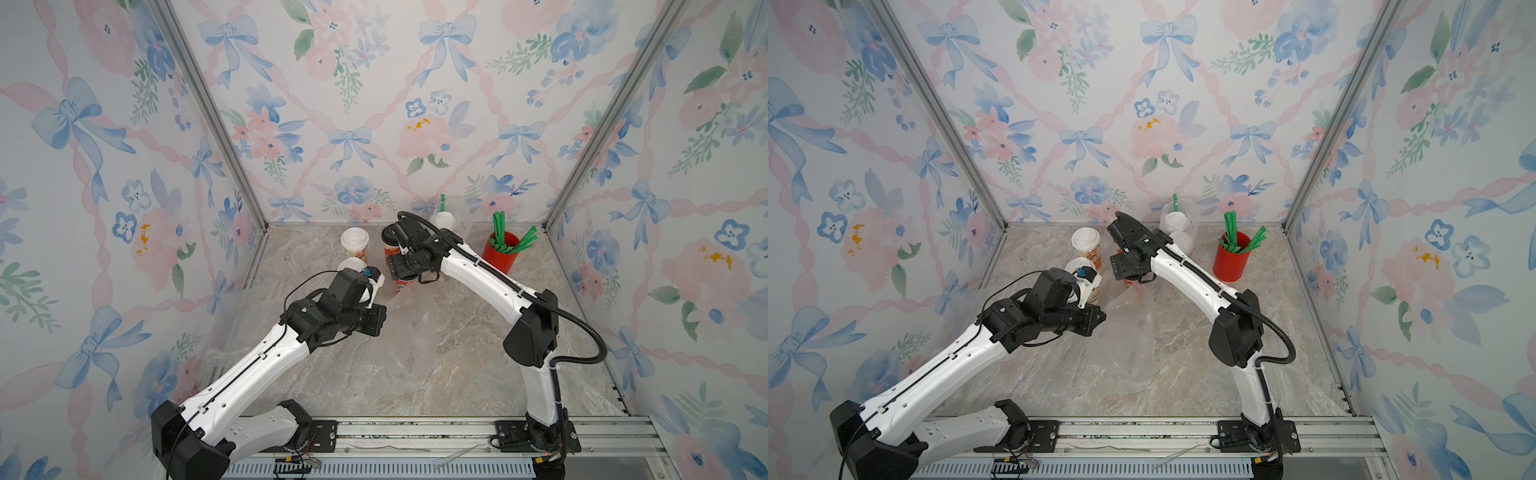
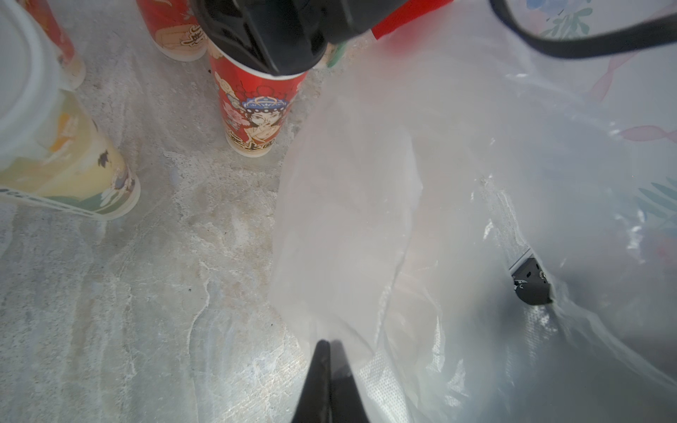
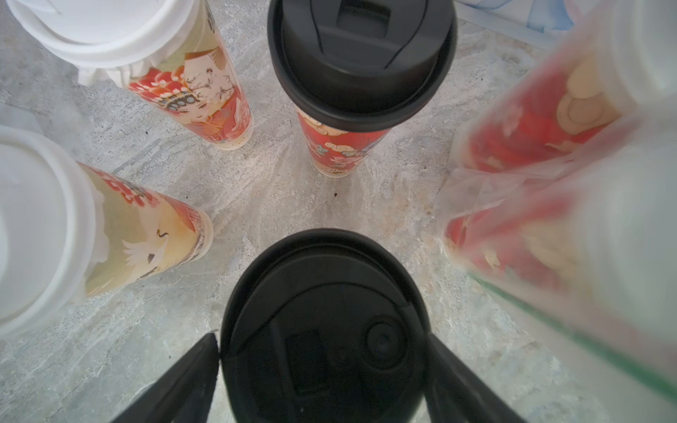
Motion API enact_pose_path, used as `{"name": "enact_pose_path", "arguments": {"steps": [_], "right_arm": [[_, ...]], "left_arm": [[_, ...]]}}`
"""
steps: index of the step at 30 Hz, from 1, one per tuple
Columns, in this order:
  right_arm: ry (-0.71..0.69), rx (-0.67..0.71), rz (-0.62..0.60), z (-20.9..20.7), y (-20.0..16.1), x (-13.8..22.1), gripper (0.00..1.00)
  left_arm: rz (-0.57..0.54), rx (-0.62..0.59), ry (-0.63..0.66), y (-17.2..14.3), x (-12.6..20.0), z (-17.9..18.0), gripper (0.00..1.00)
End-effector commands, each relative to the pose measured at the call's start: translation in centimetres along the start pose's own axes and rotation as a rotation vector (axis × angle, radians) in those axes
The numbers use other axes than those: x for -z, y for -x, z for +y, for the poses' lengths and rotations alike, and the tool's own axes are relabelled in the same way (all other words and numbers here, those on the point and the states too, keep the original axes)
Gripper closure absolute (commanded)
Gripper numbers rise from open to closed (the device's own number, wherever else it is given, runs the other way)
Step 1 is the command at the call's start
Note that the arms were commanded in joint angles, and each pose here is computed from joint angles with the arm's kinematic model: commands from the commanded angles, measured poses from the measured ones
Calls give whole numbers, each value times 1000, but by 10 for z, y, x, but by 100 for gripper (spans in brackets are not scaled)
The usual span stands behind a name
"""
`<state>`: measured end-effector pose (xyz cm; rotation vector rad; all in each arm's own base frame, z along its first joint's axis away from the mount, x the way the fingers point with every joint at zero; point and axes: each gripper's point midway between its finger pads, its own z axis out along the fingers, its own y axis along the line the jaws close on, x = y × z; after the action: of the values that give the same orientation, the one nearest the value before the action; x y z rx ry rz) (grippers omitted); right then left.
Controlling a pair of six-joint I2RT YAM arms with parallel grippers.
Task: Pack milk tea into plastic carrier bags
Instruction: Pick up the milk tea cup at the center of the board.
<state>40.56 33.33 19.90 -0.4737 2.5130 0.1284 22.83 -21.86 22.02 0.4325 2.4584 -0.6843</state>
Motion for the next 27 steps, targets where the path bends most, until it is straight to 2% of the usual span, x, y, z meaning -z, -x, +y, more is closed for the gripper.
{"name": "enact_pose_path", "arguments": {"steps": [1,19,27], "right_arm": [[-27,4,5,-4,0,-2,18],[-33,-6,-17,-4,5,-2,29],[-31,2,-88,-8,23,42,30]], "left_arm": [[-9,8,-9,0,4,0,100],[-25,11,-6,2,8,1,100],[-40,22,-15,7,10,-2,100]]}}
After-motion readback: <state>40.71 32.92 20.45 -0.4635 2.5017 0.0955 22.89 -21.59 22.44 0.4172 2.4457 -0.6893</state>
